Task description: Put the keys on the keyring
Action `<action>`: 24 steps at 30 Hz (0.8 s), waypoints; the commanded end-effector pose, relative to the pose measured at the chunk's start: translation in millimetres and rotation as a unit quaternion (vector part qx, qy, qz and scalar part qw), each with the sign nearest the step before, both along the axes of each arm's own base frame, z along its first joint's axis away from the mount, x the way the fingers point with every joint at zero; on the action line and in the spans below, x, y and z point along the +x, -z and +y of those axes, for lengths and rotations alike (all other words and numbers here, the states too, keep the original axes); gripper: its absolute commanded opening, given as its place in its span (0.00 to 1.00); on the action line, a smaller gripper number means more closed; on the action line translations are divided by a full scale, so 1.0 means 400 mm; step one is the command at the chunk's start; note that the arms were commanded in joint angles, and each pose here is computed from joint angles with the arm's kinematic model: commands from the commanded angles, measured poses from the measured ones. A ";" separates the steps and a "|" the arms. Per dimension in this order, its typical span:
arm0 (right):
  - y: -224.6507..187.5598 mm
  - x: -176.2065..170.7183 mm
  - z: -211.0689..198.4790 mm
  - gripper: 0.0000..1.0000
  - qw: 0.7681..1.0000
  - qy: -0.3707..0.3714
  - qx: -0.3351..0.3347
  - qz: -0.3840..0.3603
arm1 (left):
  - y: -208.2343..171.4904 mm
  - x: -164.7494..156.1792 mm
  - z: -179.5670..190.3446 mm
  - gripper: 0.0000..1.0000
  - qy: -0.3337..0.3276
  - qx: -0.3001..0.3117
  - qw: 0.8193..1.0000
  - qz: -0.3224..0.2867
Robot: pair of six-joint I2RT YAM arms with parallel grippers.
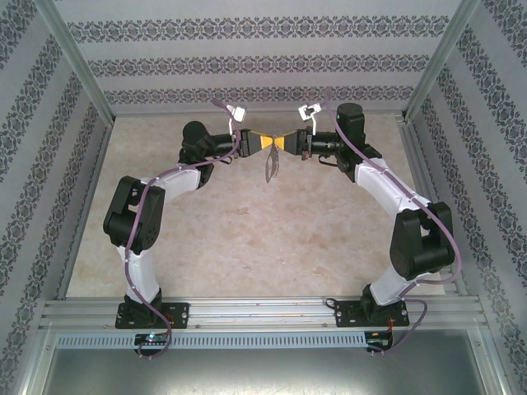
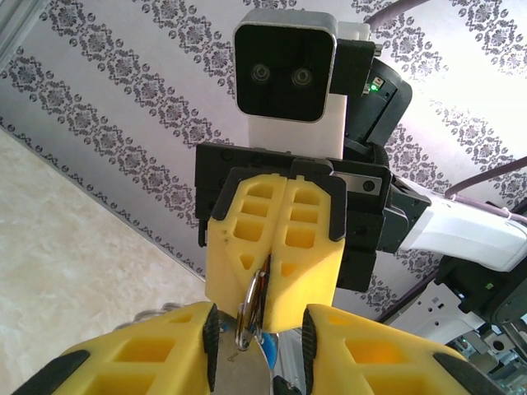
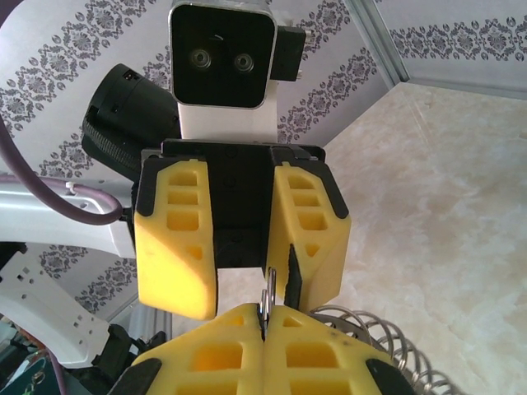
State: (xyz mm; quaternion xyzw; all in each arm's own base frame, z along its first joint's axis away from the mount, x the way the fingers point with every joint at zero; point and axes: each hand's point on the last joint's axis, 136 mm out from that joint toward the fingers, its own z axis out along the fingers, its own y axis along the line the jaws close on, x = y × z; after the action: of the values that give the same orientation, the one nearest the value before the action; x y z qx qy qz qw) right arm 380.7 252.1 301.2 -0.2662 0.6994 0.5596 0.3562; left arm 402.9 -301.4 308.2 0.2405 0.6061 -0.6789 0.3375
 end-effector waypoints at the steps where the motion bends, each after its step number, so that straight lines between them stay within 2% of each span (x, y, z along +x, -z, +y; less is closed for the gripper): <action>1: -0.028 -0.011 0.012 0.00 1.000 -0.009 0.007 -0.030 | -0.033 -0.021 -0.007 0.31 0.012 -0.016 0.999 -0.039; 9: -0.020 -0.008 0.013 0.00 1.000 -0.008 0.006 -0.027 | -0.038 -0.024 -0.021 0.22 0.022 -0.023 0.999 -0.039; 17: -0.015 -0.005 0.013 0.00 1.000 -0.010 0.007 -0.023 | -0.041 -0.022 -0.030 0.20 0.022 -0.027 0.999 -0.040; 18: -0.015 -0.006 0.014 0.00 1.000 -0.010 0.007 -0.024 | -0.042 -0.022 -0.031 0.17 0.022 -0.028 0.999 -0.041; 21: -0.015 -0.009 0.015 0.00 1.000 -0.014 0.008 -0.023 | -0.054 -0.020 -0.029 0.00 0.015 -0.040 0.998 -0.046; 24: -0.015 -0.009 0.011 0.02 1.000 -0.010 0.008 -0.023 | -0.063 -0.014 -0.026 0.00 0.003 -0.051 0.998 -0.045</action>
State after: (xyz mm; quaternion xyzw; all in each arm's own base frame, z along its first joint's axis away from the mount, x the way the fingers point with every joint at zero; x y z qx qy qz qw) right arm 381.9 251.2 303.6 -0.2678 0.6962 0.5592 0.3618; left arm 406.6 -306.1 308.6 0.2299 0.5933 -0.6925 0.3399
